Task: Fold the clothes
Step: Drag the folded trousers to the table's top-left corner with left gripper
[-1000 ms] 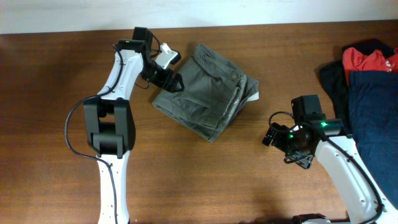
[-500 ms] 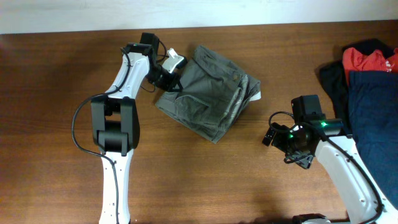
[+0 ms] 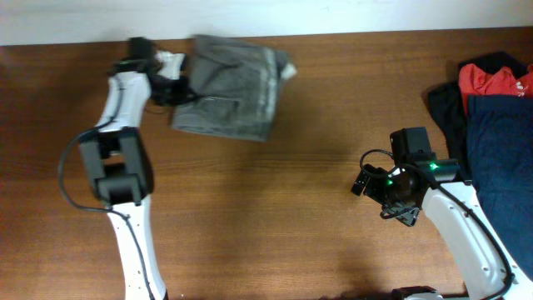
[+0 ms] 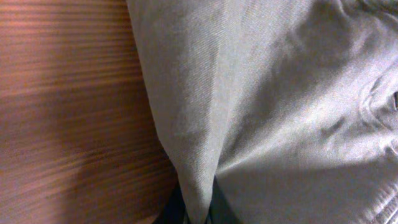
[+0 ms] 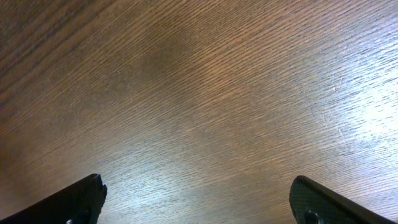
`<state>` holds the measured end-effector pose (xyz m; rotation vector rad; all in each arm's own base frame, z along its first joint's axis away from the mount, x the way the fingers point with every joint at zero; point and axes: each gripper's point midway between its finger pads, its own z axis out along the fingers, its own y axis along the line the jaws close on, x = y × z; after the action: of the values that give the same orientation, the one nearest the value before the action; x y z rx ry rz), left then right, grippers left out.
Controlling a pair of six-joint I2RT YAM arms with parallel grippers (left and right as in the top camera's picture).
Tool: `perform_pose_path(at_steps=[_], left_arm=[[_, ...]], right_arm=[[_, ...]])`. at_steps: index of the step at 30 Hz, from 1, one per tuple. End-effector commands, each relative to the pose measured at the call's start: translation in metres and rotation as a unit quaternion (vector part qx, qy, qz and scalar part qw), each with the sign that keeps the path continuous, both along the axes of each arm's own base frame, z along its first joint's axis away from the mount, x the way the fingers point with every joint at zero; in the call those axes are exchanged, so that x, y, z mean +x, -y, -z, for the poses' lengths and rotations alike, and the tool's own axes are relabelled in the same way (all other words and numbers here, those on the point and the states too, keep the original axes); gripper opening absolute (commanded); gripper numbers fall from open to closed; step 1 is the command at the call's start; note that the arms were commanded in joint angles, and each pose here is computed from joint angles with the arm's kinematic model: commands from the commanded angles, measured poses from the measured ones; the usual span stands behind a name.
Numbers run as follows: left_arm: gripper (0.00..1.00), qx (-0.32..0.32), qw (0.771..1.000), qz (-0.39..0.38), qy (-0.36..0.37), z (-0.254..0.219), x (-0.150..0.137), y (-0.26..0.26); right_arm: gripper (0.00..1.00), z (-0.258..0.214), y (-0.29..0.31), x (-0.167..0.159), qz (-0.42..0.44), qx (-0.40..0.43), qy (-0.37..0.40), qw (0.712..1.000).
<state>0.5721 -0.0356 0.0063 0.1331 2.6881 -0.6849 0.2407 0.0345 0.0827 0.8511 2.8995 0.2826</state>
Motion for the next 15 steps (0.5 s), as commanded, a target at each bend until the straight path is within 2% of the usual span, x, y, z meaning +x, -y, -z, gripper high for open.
perform_pose_path(at_steps=[1,6,11,15], left_arm=[[0.01,0.024,0.993,-0.106,-0.054,0.030,-0.008,-0.071],[0.01,0.004,0.977,-0.196,-0.086,0.031,-0.019,-0.128],[0.01,0.003,0.970,-0.228,-0.083,0.031,-0.028,-0.170],[0.01,0.026,0.974,-0.217,-0.065,0.031,-0.034,-0.198]], right_arm=[[0.99,0.001,0.000,0.000,0.004,0.003,-0.001,1.000],[0.99,0.001,0.000,0.000,0.004,0.003,-0.001,1.000],[0.99,0.001,0.000,0.000,0.004,0.003,-0.001,1.000],[0.99,0.001,0.000,0.000,0.004,0.003,-0.001,1.000]])
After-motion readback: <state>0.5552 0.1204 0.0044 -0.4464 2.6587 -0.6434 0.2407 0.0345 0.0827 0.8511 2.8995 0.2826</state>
